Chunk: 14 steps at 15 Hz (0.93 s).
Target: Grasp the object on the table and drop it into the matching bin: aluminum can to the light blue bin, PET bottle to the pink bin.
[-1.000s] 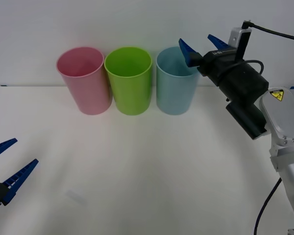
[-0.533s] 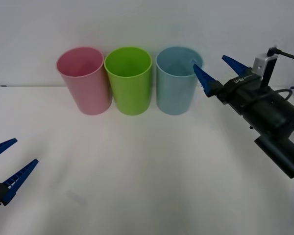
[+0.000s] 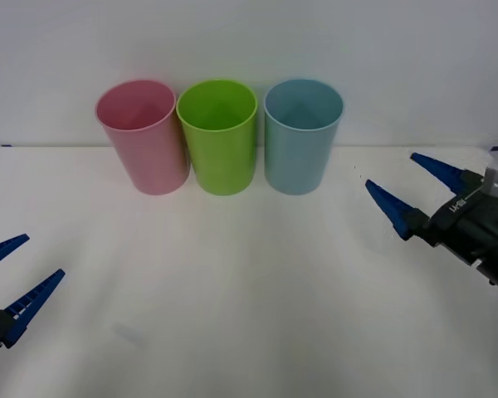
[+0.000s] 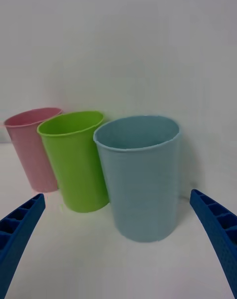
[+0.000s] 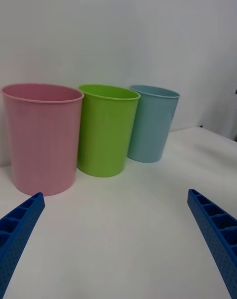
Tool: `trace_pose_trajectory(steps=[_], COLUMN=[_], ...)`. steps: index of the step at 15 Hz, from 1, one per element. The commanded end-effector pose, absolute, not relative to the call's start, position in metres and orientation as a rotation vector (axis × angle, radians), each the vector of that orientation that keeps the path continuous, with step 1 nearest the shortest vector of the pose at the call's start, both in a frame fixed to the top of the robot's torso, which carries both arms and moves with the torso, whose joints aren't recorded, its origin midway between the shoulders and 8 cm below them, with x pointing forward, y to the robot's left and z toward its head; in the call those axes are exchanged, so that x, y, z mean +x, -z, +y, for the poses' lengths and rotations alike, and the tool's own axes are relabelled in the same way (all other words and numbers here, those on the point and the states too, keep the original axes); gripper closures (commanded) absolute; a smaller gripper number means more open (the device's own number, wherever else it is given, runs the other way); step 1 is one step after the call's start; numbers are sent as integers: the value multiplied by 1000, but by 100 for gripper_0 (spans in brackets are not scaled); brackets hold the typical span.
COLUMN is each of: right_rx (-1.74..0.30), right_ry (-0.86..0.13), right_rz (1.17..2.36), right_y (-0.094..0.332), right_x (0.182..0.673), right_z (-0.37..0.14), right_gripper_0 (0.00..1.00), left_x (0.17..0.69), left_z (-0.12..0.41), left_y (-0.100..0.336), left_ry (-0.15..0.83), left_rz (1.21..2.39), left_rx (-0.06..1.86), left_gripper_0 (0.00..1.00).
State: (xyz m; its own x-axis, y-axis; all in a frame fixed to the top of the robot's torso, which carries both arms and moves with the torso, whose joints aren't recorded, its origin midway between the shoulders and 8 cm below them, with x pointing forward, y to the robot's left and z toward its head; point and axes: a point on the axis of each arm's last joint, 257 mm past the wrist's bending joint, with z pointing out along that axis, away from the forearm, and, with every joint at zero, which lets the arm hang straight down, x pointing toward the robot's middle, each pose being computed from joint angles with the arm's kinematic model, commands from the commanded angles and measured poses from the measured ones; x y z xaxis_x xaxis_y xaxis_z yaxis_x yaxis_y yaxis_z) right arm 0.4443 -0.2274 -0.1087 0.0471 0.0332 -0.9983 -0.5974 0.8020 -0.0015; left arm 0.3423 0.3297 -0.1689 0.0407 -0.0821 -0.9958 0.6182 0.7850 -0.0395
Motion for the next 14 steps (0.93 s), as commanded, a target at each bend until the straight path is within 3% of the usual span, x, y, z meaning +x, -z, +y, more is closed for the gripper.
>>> trace_pose_trajectory(steps=[1,7,14], right_rx=[-531,-611,-653], right_ry=[-443,-331,-400], right_rz=[1474,1527,1606], right_y=[126,162,200], right_x=[424,375,328], right_z=[-250,-291,-314], right_gripper_0=[0,0,0], left_x=[342,342,342], left_z=[330,330,330], left_y=[169,169,169], left_ry=[567,567,567], left_rz=[1441,1441,1441], left_rx=[465,465,465], left_gripper_0=[0,0,0])
